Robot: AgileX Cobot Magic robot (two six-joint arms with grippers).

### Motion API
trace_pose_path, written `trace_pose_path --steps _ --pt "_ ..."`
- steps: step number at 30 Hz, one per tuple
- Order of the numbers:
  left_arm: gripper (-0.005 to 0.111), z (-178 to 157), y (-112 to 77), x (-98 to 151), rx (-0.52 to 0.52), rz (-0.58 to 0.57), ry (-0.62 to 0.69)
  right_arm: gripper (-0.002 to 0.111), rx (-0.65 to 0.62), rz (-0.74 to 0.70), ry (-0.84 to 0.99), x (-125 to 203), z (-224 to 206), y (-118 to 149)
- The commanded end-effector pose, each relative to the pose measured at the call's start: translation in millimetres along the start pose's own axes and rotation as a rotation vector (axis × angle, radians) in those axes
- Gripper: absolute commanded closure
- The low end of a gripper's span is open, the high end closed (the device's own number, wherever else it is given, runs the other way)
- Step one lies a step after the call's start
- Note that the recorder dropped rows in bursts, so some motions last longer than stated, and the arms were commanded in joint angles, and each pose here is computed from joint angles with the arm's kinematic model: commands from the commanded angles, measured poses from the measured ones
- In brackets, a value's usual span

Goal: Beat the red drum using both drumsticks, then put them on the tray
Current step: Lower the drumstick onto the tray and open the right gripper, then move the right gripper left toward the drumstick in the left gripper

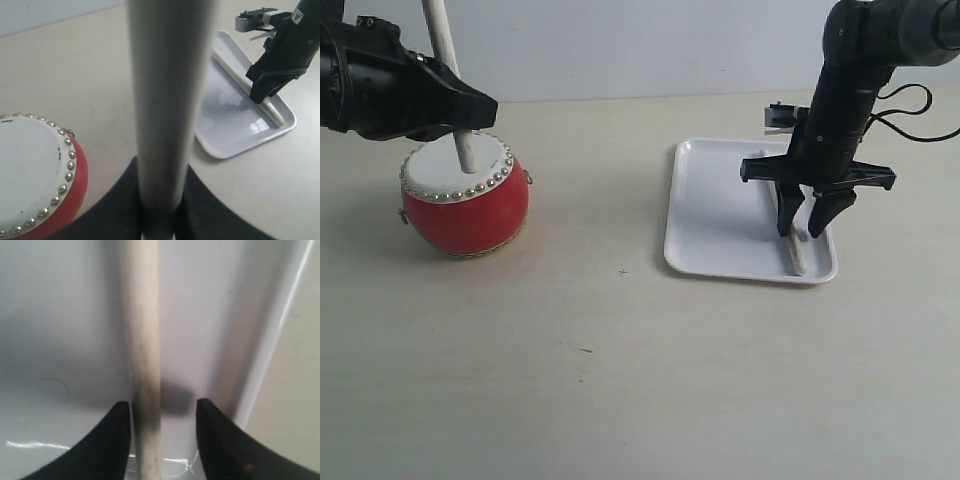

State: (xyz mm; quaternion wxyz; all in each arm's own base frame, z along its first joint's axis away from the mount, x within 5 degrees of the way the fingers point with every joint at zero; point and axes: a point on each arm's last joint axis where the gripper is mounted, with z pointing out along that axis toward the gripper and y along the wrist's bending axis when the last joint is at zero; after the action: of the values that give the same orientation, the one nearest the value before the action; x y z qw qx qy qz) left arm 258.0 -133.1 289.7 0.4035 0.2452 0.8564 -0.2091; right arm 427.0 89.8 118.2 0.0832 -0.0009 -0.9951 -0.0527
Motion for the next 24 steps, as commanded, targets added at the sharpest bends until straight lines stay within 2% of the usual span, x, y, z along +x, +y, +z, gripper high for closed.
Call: trace_pose_path --steps 1,5,9,13,17,24 --pt "0.107 0.8 -1.5 0.6 0.006 0.004 0.0 0.058 0.014 -0.005 -0.022 -0.2 -6.1 -2.5" --pt "0.107 0.8 -1.4 0.4 0.004 0.02 -0.003 0.057 0.004 -0.092 -0.103 5.2 -39.5 1.1" --pt "0.107 0.8 -2.5 -0.7 0.016 0.029 -0.016 0.057 -0.052 -0.248 -0.214 20.1 -86.6 10.1" --pt "0.107 3.8 -9.5 0.6 0.105 0.062 -0.01 0.057 -0.238 -0.451 -0.323 41.9 -125.8 30.1" --pt "0.107 11.9 -14.6 3.8 0.221 0.078 0.0 0.057 -0.471 -0.635 -0.413 61.3 -143.1 50.1" --pt "0.107 22.8 4.4 10.2 0.381 0.02 -0.007 0.057 -0.779 -0.809 -0.572 72.9 -147.9 70.5"
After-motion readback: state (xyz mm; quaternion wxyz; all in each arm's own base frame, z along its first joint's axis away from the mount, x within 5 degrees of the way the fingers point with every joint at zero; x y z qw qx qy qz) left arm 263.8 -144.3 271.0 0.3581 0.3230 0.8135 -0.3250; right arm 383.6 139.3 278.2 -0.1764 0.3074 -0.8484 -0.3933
